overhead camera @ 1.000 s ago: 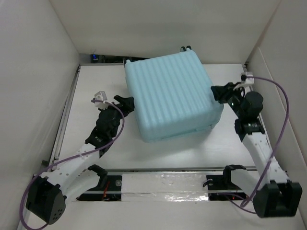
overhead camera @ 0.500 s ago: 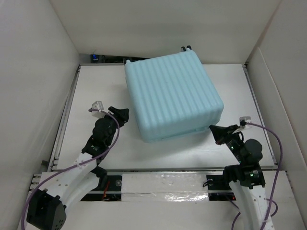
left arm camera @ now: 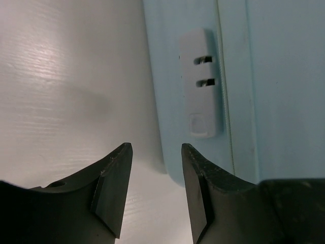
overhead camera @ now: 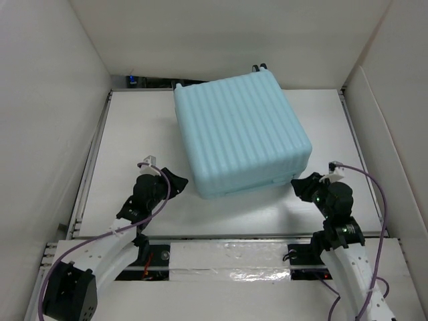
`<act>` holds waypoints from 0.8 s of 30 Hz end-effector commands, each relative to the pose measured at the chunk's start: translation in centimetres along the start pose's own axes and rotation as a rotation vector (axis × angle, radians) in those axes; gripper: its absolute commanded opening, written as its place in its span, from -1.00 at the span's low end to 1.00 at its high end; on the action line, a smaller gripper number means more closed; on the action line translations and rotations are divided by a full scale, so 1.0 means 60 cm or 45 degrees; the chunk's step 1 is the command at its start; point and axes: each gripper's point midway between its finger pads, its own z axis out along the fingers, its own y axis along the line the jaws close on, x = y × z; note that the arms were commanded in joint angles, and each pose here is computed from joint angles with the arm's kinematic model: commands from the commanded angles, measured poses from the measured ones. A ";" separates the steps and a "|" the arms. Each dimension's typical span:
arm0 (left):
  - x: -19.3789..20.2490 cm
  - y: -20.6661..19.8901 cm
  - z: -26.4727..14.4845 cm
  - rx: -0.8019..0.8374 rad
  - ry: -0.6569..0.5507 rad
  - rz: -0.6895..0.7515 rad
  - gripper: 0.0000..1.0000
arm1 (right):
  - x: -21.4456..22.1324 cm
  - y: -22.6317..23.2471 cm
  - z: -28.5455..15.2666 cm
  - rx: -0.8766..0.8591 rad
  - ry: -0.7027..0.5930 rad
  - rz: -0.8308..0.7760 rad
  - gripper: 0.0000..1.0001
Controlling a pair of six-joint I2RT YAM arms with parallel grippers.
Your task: Pack the luggage
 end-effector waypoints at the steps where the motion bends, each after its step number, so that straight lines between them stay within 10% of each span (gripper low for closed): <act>1: 0.003 -0.037 0.001 0.136 0.052 0.040 -0.18 | -0.023 0.011 0.021 -0.037 -0.037 -0.087 -0.41; 13: 0.010 -0.049 0.009 0.173 0.078 0.066 -0.17 | -0.048 0.001 0.056 -0.029 -0.133 -0.189 -0.20; 24: 0.009 -0.057 0.012 0.201 0.076 0.052 -0.19 | -0.059 0.010 0.073 -0.082 -0.180 -0.249 -0.53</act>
